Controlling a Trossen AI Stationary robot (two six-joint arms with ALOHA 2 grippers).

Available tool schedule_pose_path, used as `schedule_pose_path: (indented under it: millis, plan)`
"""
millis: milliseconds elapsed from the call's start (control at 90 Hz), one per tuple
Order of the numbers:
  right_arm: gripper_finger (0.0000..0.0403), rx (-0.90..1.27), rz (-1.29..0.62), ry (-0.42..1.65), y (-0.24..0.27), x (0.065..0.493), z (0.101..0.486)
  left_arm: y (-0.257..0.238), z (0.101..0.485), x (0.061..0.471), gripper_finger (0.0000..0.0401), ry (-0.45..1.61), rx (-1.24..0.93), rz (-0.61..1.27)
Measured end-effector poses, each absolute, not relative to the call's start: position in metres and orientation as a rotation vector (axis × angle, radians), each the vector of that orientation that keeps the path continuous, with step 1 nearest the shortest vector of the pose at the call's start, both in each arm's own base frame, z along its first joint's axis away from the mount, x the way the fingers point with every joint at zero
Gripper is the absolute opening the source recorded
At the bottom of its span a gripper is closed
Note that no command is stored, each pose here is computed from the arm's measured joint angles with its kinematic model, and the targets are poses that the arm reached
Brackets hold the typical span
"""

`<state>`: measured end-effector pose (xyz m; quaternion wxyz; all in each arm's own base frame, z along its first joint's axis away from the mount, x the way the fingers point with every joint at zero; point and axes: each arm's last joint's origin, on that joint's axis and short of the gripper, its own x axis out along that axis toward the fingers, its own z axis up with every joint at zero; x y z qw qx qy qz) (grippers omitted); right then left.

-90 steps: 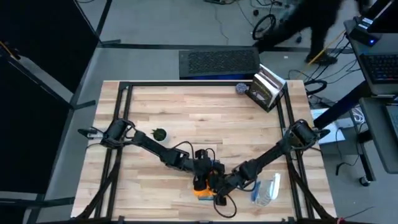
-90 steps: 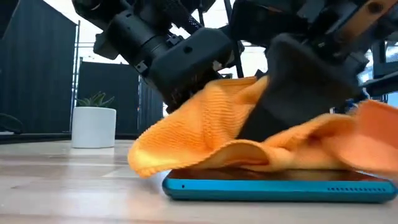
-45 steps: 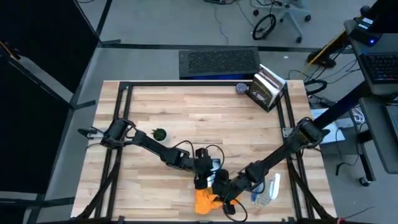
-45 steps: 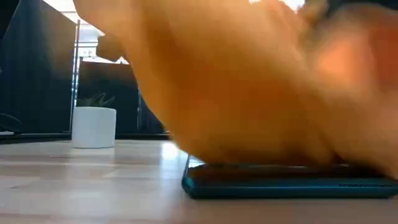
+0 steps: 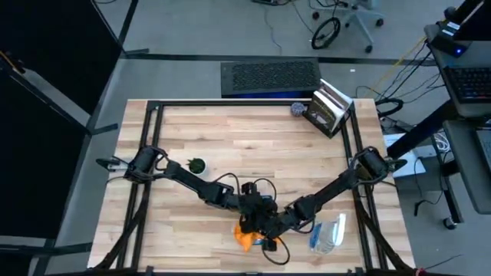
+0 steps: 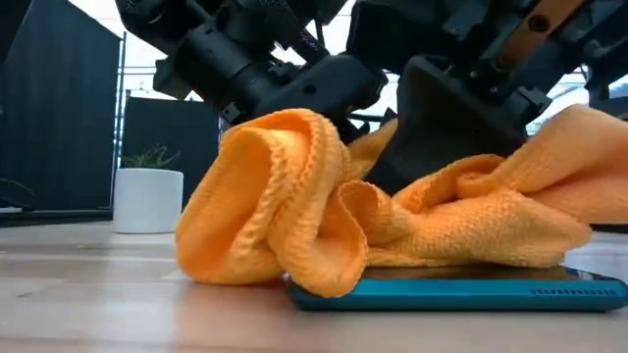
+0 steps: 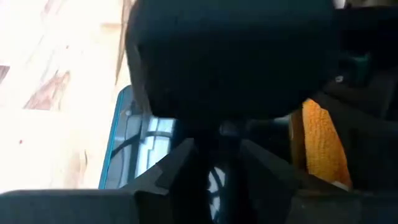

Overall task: Apply microfiber cloth
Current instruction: Wipe the blue tablet with the orange microfiber cloth

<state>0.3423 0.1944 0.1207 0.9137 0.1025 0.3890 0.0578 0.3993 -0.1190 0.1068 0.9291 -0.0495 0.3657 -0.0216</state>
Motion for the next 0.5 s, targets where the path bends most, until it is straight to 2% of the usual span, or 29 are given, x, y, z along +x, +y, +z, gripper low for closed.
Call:
schedule_pose_path:
  millis: [300, 500]
  plan:
    - [0.0013, 0.221, 0.305, 0.865, 0.222, 0.324, 0.124, -0.118, 0.107, 0.4, 0.0118, 0.747, -0.109, -0.056]
    - [0.0013, 0.2, 0.33, 0.912, 0.218, 0.308, 0.157, -0.116, 0.107, 0.4, 0.0118, 0.745, -0.103, -0.033]
